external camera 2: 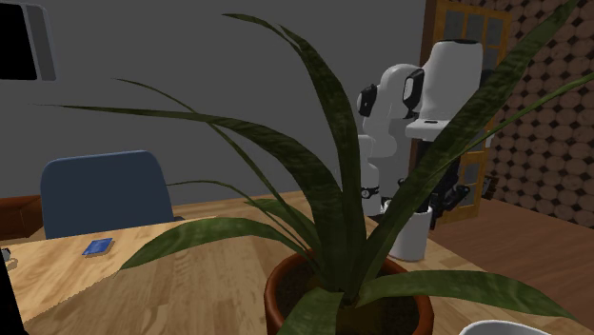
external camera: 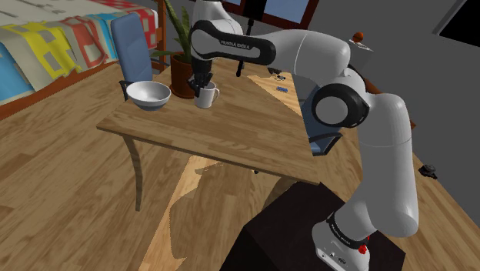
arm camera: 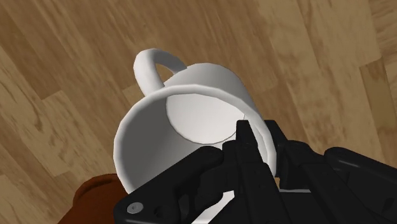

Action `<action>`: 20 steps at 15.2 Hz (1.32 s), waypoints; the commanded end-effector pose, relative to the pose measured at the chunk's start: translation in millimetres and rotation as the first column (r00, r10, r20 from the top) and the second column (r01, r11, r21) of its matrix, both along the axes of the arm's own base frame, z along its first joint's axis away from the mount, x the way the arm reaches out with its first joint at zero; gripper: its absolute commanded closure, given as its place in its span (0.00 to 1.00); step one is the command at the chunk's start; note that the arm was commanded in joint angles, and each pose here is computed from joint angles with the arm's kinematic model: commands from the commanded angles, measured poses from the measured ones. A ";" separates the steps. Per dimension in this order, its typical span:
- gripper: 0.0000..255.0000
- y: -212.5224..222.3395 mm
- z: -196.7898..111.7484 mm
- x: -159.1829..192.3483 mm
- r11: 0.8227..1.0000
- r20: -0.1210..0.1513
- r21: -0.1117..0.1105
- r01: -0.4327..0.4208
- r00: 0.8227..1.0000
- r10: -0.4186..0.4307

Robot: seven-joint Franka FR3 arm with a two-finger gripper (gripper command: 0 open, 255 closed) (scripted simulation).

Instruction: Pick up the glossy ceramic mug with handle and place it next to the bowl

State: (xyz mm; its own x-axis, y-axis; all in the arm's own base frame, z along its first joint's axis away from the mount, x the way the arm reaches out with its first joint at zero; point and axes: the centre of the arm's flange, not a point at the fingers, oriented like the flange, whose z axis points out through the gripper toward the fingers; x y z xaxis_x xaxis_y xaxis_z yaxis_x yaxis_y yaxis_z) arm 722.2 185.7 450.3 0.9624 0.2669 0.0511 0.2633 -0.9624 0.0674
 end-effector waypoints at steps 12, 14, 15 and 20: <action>1.00 -1.1 -68.1 0.4 1.000 0.001 0.000 0.000 1.000 0.000; 1.00 -1.1 -78.7 0.4 1.000 0.001 0.000 0.000 1.000 0.000; 1.00 -1.1 -88.6 0.4 1.000 0.001 0.000 0.000 1.000 0.000; 1.00 -1.1 -88.6 0.4 1.000 0.001 0.000 0.000 1.000 0.000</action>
State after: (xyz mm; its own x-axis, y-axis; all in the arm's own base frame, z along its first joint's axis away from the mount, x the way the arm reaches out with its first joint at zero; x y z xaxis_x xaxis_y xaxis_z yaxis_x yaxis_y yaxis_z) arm 722.6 184.6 361.6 0.9624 0.2667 0.0516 0.2631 -0.9624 0.0674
